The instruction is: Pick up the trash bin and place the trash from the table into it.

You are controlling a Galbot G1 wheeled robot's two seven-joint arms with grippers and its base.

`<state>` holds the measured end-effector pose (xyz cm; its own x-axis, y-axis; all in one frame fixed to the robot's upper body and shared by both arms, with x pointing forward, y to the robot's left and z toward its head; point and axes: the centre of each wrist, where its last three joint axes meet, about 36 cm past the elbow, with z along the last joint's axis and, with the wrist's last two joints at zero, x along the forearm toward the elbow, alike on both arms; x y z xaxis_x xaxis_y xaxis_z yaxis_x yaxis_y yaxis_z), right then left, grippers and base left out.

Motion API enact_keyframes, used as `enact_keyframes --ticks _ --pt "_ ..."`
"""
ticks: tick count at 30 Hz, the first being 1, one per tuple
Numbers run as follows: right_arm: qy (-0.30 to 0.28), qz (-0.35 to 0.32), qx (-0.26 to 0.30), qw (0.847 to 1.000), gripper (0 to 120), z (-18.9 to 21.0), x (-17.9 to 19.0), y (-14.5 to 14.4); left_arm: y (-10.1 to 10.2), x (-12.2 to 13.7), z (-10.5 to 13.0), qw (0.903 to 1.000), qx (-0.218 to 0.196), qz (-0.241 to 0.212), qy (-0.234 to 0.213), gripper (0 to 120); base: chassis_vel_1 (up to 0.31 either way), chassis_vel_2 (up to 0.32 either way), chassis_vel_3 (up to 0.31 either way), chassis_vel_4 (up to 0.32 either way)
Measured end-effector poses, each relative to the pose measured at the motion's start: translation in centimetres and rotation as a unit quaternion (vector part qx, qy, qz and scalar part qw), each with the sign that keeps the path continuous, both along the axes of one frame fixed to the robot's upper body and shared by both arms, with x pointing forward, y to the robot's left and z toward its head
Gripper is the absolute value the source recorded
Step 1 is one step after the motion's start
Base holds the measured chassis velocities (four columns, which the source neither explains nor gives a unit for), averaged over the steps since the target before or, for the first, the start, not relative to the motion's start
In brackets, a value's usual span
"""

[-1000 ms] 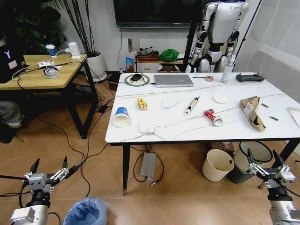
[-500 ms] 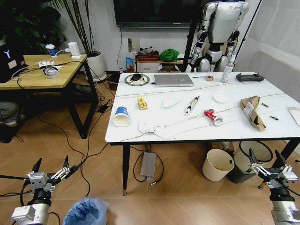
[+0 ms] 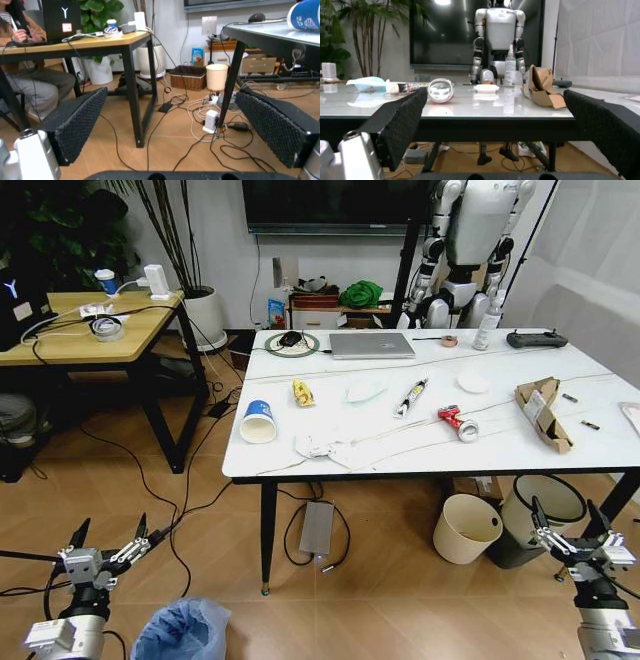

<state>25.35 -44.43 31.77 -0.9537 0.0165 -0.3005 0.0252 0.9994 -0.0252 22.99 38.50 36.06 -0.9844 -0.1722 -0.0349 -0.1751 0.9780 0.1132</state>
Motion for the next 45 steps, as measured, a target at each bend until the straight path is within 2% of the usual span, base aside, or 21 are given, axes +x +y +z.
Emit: enact_keyframes --ticks 24,45 --pt "0.000 0.006 0.003 1.000 100 -0.5 0.3 0.4 -0.3 -0.9 -0.8 0.9998 -0.014 0.003 0.009 100 0.000 0.000 0.000 0.000" --pt "0.000 0.008 0.002 1.000 100 -0.5 0.6 0.3 -0.8 -0.6 -1.6 0.9998 -0.016 0.012 -0.001 100 0.000 0.000 0.000 0.000"
